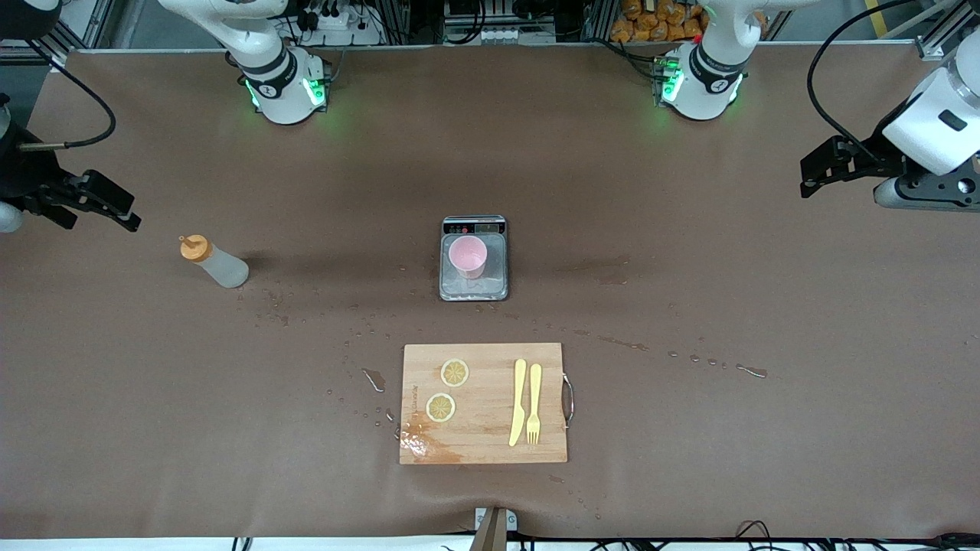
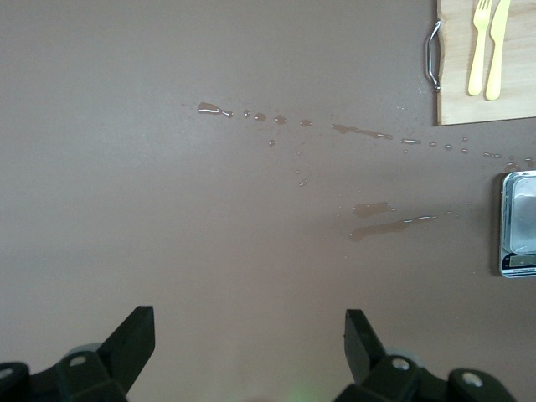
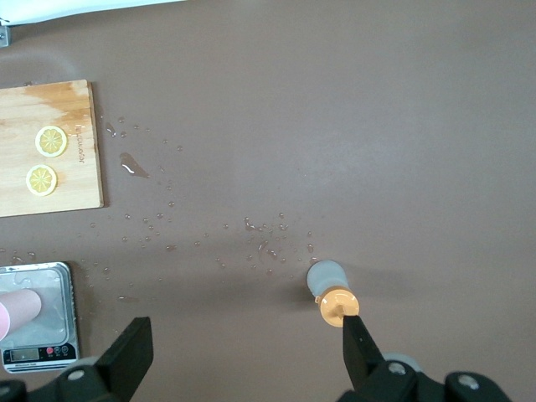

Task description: Add sauce to pink cup with both arms

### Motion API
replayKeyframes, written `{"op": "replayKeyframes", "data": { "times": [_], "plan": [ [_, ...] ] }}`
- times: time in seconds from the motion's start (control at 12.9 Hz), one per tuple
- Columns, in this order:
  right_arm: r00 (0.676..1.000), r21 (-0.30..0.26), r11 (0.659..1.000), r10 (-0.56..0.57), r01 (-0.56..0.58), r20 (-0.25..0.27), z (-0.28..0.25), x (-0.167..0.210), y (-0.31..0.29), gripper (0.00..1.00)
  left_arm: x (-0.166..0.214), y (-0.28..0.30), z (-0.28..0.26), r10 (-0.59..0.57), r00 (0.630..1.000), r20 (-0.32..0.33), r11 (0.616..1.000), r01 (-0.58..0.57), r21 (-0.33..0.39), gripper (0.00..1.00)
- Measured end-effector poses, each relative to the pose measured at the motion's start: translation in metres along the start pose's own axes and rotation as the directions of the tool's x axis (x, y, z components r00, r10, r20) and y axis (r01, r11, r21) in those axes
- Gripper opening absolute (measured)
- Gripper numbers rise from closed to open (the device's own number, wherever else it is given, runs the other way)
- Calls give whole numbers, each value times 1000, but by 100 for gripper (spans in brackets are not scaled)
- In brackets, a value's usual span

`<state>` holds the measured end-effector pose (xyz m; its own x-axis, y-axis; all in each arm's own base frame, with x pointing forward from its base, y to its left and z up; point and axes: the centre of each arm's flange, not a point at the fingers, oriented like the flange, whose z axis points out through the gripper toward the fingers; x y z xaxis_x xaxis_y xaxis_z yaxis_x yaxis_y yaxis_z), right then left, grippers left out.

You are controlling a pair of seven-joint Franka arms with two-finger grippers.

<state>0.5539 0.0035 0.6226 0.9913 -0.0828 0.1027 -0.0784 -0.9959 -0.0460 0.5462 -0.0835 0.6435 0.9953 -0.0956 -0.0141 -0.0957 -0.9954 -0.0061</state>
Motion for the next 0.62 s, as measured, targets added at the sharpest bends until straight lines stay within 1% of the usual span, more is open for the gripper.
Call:
{"op": "replayKeyframes", "data": {
  "times": [0.62],
  "plan": [
    [1000, -3, 1000, 0, 0, 3, 2, 2, 0, 100, 0, 0, 0, 0, 1000, 0, 1000, 0, 0, 100]
  ]
}}
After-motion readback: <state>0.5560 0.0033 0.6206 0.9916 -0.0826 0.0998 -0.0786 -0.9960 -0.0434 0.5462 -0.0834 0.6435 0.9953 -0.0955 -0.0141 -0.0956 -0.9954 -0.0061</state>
